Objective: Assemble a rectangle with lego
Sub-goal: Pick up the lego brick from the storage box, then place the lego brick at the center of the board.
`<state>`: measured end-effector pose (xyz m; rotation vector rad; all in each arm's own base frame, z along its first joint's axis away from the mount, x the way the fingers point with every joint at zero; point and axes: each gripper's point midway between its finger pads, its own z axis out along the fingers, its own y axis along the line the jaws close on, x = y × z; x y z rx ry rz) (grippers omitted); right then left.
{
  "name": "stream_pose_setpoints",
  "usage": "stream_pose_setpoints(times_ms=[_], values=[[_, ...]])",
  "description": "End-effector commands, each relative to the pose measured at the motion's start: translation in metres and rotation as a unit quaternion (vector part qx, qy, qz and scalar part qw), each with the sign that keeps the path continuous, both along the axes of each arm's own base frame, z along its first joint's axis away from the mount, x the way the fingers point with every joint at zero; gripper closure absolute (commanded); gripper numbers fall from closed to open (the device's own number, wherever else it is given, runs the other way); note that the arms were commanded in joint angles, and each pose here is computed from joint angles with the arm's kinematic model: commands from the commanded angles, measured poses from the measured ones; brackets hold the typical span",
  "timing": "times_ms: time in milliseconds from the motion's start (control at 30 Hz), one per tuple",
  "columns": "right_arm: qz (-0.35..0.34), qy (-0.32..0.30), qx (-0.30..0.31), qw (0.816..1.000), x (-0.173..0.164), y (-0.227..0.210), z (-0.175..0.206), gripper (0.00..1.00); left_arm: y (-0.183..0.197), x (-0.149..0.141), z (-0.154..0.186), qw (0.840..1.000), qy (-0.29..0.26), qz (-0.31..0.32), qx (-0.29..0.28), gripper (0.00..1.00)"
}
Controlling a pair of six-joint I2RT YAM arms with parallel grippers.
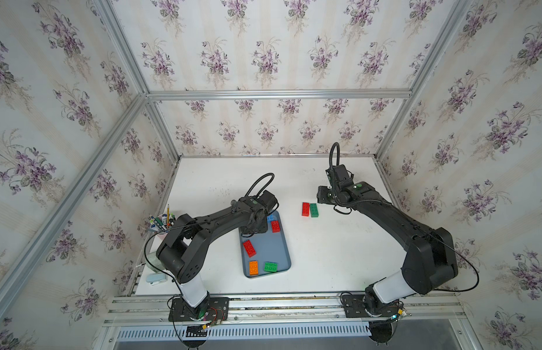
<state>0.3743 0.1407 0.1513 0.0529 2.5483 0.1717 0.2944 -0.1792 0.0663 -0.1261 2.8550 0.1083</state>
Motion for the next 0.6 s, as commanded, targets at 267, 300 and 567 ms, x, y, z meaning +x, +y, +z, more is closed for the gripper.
stream_pose_setpoints(times_ms=[267,300,567], values=[[-0.146,0.030,0.034,0.988,0.000,-0.069,-0.015,0.40,-0.093,0.039,0.074,0.975,-0.092,-0.202,-0.003,0.51],[-0.156,0.028,0.036,0.987,-0.001,-0.076,-0.014,0.40,-0.106,0.040,0.071,0.969,-0.088,-0.231,-0.016,0.51],[-0.185,0.022,0.047,0.981,-0.009,-0.105,-0.012,0.41,-0.174,0.018,0.039,0.904,-0.058,-0.422,-0.036,0.50]])
